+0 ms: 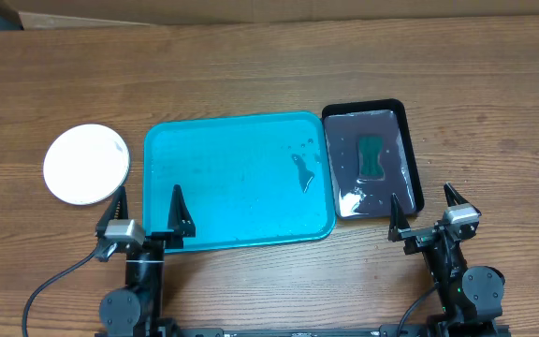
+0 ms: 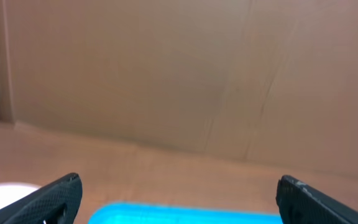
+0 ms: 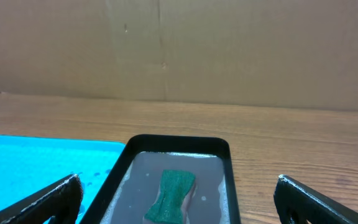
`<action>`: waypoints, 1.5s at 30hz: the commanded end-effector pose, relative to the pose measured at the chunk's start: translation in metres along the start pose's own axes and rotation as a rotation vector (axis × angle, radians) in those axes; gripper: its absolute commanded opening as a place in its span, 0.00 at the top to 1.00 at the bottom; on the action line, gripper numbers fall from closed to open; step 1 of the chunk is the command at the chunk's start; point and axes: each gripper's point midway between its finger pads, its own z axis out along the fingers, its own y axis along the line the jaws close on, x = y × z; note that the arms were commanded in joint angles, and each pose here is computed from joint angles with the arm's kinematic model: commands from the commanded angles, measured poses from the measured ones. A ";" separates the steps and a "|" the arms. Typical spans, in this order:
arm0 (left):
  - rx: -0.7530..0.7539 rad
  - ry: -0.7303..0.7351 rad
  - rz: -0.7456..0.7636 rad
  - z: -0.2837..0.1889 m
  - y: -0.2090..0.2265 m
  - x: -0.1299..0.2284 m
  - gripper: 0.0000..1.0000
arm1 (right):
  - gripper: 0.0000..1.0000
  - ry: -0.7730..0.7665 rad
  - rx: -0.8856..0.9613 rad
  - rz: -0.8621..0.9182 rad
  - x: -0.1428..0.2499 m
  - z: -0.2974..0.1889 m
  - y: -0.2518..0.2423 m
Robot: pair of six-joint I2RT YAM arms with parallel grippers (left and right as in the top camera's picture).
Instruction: Clean dirty plates on tray and stack at the side
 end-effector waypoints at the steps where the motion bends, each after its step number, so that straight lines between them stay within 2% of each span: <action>1: -0.051 0.124 0.050 -0.003 0.013 0.033 0.00 | 0.00 -0.005 0.015 -0.005 0.001 0.000 -0.003; 5: -0.075 0.268 0.089 -0.010 0.020 0.067 0.00 | 0.00 -0.006 0.015 -0.005 0.001 0.000 -0.003; 45: -0.082 0.264 0.119 -0.010 0.022 0.066 0.00 | 0.00 -0.005 0.015 -0.005 0.001 0.000 -0.003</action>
